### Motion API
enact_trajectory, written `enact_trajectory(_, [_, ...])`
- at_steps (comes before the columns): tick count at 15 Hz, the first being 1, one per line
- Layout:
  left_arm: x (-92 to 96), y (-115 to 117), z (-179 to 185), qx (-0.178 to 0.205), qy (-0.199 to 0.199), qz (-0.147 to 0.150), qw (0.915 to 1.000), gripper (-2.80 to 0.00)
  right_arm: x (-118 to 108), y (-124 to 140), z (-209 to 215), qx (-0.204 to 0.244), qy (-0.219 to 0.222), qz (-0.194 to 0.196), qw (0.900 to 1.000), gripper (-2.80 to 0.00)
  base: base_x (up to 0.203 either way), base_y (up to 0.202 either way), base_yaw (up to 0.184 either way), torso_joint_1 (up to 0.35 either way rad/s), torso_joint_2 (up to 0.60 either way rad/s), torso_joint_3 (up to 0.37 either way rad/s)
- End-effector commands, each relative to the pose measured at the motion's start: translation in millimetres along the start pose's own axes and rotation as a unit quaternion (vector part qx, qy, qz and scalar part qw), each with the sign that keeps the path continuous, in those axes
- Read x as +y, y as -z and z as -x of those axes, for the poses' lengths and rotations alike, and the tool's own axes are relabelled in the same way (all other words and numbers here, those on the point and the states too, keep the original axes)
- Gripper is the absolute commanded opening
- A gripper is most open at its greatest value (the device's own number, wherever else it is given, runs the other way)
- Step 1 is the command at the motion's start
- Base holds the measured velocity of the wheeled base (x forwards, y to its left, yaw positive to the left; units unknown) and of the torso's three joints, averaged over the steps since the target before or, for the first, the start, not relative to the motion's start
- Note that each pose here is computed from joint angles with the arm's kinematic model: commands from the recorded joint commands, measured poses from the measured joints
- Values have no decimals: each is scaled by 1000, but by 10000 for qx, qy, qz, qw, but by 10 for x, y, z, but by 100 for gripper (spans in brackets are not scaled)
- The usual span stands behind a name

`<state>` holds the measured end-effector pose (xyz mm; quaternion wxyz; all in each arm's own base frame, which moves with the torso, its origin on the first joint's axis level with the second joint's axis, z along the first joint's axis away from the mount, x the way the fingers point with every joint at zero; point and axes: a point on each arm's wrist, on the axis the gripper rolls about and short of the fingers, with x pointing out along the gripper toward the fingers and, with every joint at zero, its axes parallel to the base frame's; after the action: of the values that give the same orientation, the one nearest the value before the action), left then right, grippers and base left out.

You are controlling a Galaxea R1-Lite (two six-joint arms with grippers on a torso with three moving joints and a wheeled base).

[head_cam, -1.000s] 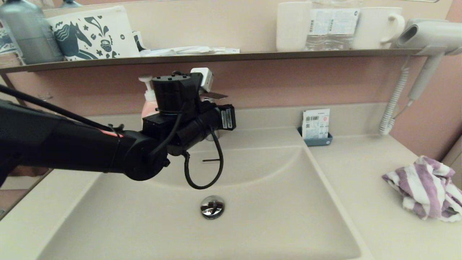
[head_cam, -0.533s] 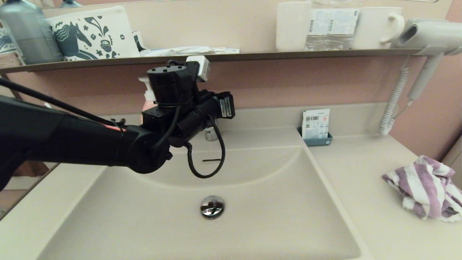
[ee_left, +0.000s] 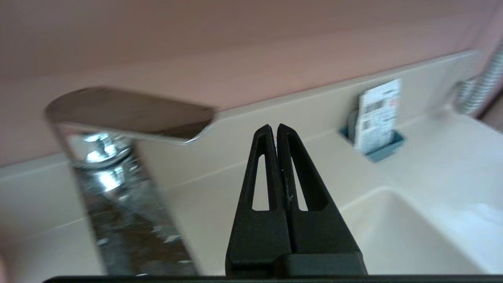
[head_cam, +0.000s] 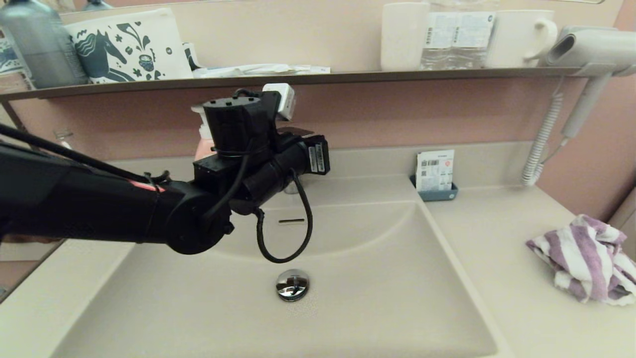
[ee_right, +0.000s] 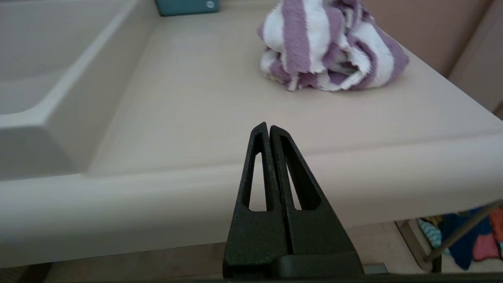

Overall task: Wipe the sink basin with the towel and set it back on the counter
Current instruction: Turn on the faucet

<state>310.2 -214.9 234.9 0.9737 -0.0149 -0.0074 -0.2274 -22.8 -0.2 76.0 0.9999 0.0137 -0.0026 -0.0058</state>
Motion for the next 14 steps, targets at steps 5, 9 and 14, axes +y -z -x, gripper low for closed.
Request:
enact_trajectory(5, [102, 163, -114, 183, -146, -33, 9997, -280, 0, -1, 0, -5, -5, -2, 10000, -280, 0, 0, 0, 0, 0, 0])
enact_trajectory(9, [318, 110, -250, 30, -393, -25, 9992, -280, 0, -1, 0, -5, -5, -2, 10000, -280, 0, 0, 0, 0, 0, 0])
enact_trajectory(14, [389, -22, -254, -169, -450, -99, 9988, -280, 0, -1, 0, -5, -5, -2, 10000, -280, 0, 0, 0, 0, 0, 0])
